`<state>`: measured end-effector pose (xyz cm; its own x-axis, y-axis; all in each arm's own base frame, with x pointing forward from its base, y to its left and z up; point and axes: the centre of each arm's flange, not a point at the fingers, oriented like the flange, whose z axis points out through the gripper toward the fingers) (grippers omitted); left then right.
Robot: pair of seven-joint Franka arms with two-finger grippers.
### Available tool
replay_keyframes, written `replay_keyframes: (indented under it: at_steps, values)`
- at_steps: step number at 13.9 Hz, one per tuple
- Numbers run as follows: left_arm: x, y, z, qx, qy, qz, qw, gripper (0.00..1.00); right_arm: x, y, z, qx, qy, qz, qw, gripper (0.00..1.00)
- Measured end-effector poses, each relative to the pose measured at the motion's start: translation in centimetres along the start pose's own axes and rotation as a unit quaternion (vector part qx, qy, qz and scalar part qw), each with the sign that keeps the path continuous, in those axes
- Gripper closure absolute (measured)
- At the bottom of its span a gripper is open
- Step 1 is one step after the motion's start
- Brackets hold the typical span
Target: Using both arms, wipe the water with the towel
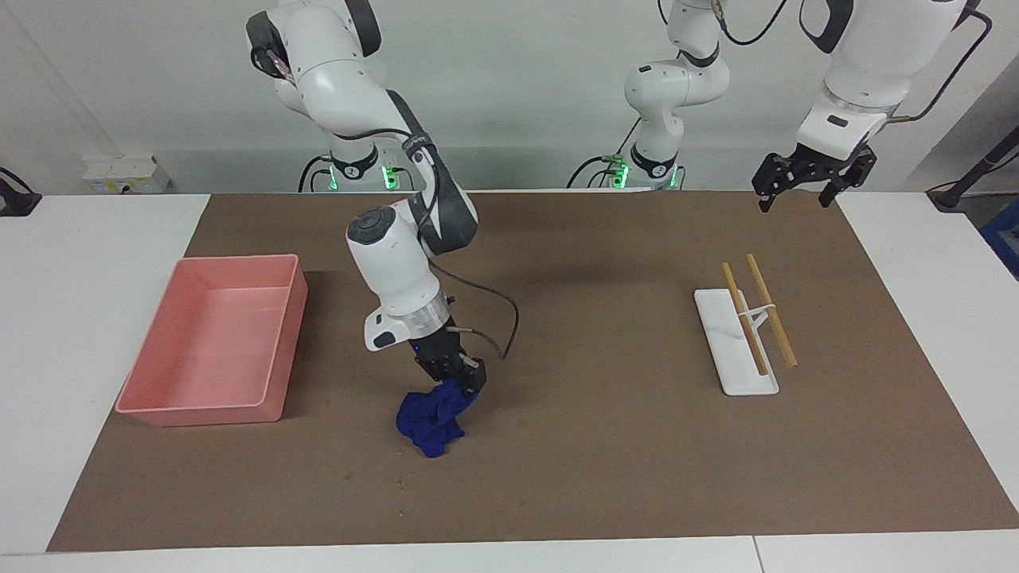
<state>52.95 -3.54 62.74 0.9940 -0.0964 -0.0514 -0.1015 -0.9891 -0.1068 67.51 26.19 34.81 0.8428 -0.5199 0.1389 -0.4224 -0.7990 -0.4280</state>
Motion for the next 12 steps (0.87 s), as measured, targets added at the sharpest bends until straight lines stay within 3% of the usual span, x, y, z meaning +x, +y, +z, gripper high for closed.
replay_keyframes:
  at_steps: [6,12]
  values:
    - [-0.2,-0.1,0.5,0.001,-0.012,0.016,1.0,0.0,0.0,2.0,5.9,0.01,0.014,0.01,1.0,0.9]
    - [-0.2,-0.2,0.4,0.001,-0.011,0.014,1.0,0.0,-4.4,-0.5,7.4,0.015,-0.013,0.043,0.999,0.9]
